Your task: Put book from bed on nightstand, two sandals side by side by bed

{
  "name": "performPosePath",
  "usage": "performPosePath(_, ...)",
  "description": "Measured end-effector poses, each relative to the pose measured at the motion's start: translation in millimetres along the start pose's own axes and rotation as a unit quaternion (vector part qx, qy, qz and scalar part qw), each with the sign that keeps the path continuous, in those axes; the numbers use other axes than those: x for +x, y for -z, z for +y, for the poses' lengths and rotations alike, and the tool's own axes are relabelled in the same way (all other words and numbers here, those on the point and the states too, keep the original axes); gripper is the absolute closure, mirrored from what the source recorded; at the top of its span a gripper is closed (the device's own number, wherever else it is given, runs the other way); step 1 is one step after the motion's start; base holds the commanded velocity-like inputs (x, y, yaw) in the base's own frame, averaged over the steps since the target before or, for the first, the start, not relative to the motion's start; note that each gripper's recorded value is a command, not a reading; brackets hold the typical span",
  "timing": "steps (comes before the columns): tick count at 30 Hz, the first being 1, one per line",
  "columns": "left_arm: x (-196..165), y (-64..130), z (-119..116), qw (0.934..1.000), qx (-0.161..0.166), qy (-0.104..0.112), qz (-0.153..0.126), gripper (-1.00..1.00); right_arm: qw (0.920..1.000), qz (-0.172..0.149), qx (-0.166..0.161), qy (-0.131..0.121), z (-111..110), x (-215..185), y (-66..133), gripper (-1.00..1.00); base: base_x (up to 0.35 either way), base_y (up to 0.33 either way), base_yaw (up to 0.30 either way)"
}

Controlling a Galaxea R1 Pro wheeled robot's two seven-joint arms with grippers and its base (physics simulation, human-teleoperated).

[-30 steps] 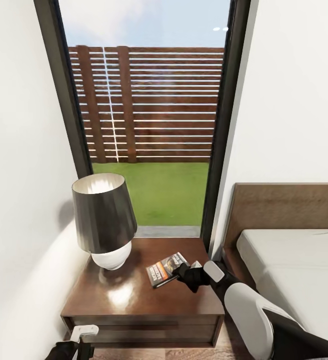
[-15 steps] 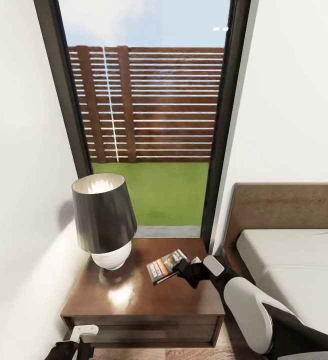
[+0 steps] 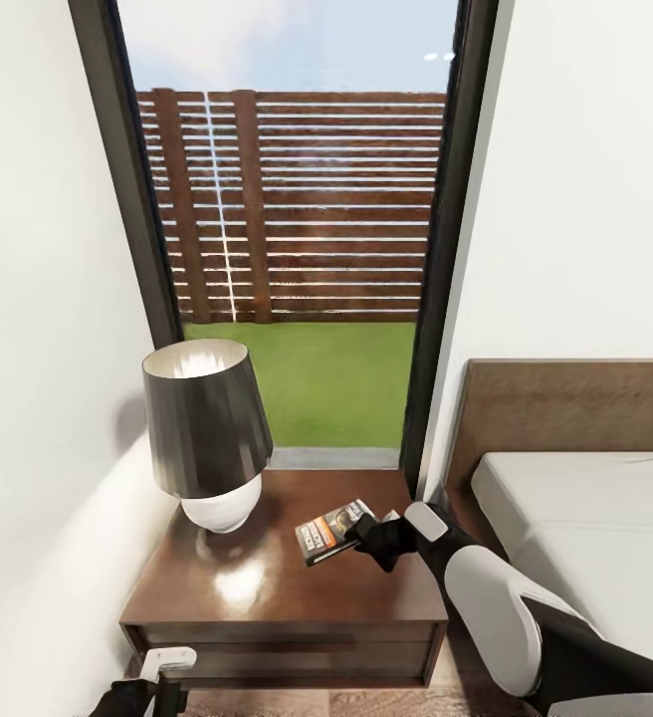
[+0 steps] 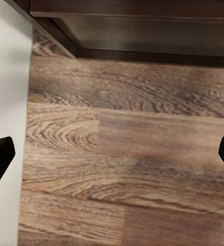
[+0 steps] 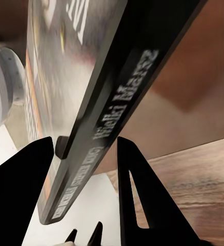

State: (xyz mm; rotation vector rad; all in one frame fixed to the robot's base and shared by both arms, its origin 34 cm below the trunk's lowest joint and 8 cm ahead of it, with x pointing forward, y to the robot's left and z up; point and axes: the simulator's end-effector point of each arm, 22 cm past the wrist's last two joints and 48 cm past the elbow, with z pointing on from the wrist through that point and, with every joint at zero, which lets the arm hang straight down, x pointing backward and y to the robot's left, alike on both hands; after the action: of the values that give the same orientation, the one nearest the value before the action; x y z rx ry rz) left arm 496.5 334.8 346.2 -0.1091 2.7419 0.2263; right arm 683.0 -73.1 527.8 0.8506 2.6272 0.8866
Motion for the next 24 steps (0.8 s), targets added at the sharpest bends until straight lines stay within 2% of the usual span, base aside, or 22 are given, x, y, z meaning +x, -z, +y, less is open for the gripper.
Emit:
performPosePath(12,6.2,-8.9,-2.4,1.0,0.001,0.0,0.0,-1.0,0.9999,-0.001,0.015,-0.001,-11.4,-0.1,-5.8,1.0,0.0,0.0,0.0)
performPosePath(18,6.2,-8.9,-2.5,1.0,0.001,0.0,0.0,-1.0,0.9999,-0.003,0.015,0.0,-8.2,-3.1,-4.1,1.0,0.0,0.0,0.0)
performPosePath(24,6.2,-8.9,-2.5,1.0,0.001,0.0,0.0,-1.0,0.9996,-0.006,0.029,0.002,-10.6,-6.5,-2.0,1.0,0.0,0.0,0.0)
